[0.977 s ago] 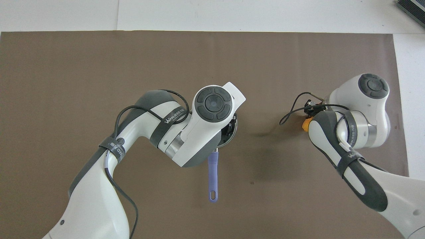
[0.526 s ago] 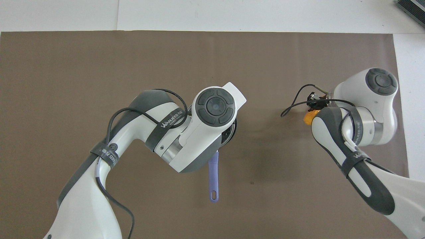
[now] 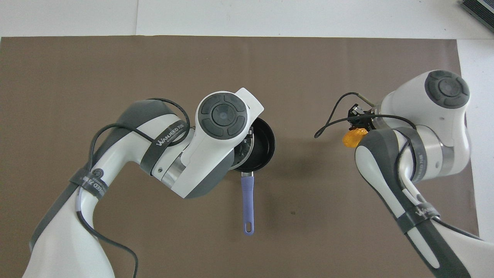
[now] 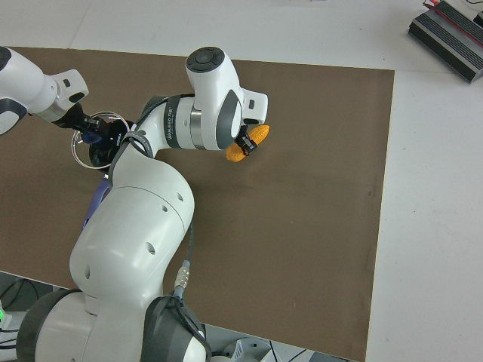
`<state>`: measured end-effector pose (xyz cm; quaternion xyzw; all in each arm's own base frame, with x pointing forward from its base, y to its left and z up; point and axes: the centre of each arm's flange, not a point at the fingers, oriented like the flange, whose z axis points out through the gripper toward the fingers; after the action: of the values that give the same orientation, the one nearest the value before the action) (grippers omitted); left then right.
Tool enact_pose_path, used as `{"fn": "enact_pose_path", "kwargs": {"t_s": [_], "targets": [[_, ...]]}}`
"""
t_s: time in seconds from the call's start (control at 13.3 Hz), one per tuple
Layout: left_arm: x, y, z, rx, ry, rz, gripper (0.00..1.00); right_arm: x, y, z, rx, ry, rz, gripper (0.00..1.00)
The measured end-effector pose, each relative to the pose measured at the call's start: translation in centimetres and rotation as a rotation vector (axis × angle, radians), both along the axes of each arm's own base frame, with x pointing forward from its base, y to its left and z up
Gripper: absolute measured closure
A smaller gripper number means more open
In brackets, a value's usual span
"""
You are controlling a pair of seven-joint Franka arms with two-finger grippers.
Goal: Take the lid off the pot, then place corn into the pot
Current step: 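Lift the lid away with the left gripper while the right gripper carries corn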
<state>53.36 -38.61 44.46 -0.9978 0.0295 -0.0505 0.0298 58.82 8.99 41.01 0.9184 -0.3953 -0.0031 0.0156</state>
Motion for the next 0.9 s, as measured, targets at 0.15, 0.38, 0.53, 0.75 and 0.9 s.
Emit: {"fn": "enact_pose_path", "kwargs": {"t_s": [0.15,0.38,0.53,0.75,0.9], "targets": [[2.6,4.5,-1.4,-0.002,-0.009,-0.004,0.4,-0.4,2.6,0.0,0.0,-0.003,-0.039,0.58],[6.5,12.6,-3.3,0.005,-0.013,-0.041,0.4,-1.4,7.7,0.3,0.003,-0.023,-0.128,0.58],[7.9,17.7,-4.7,0.004,-0.027,-0.055,0.4,-1.8,10.3,1.2,0.011,-0.042,-0.144,0.58],[7.8,24.8,-6.7,0.013,-0.049,-0.109,0.4,-2.5,14.9,3.0,0.044,-0.102,-0.142,0.58],[7.6,29.0,-7.2,0.028,-0.046,-0.147,0.4,-3.3,18.5,4.2,0.082,-0.157,-0.147,0.58]]}}
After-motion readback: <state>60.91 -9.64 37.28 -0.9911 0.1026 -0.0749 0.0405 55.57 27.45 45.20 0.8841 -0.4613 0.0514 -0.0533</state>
